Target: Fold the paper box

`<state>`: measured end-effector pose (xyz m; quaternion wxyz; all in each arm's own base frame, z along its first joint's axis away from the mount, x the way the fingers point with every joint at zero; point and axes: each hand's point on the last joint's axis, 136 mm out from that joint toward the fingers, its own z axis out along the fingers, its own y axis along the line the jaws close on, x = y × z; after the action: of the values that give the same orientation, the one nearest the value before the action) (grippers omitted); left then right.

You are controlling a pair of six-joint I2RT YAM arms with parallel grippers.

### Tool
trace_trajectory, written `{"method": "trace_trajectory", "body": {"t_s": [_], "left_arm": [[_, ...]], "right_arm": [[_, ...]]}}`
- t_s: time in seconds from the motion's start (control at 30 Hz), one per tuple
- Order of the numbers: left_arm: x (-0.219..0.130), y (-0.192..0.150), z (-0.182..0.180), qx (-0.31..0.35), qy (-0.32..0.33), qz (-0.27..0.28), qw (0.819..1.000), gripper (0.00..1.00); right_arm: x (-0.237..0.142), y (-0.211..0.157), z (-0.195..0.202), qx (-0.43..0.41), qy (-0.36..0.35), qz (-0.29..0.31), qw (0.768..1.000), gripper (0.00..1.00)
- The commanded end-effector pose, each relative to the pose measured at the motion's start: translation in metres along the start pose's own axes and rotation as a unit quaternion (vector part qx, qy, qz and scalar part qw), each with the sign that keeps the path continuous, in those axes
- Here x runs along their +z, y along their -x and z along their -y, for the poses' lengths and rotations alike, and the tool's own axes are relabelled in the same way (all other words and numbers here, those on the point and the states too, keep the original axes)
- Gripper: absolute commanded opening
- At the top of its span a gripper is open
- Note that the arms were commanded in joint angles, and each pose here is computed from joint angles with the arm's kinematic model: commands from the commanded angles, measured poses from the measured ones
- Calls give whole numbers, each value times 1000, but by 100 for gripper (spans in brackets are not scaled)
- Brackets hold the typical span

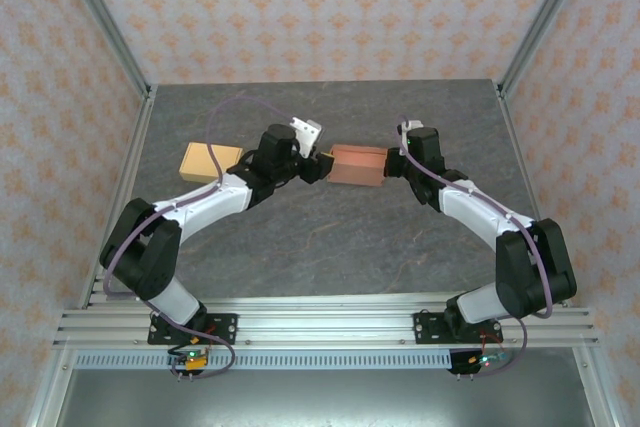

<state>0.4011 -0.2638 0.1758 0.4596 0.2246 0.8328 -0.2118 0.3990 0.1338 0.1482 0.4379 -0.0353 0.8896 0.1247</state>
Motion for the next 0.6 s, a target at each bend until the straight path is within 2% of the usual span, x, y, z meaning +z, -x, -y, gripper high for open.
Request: {"method": "trace_trajectory", "body": {"t_s": [0.0,0.17,0.27,0.4,0.57], "left_arm": [[12,-5,-2,12,-2,-25,1000,53],[27,7,-2,21,-5,-26,999,39],[35,12,5,21,-29,-30,999,30],[42,9,8,18,-39,-42,998,12],[45,4,11,5,-49,-50,998,6]], "right_arm": [[-8,10,0,6,-10,10,1000,0],[-9,9,-1,8,-7,10,1000,0],[-10,9,1,12,-13,9,1000,0],[-9,12,2,13,-19,10,1000,0],[-10,16,3,12,-24,13,1000,0]]}}
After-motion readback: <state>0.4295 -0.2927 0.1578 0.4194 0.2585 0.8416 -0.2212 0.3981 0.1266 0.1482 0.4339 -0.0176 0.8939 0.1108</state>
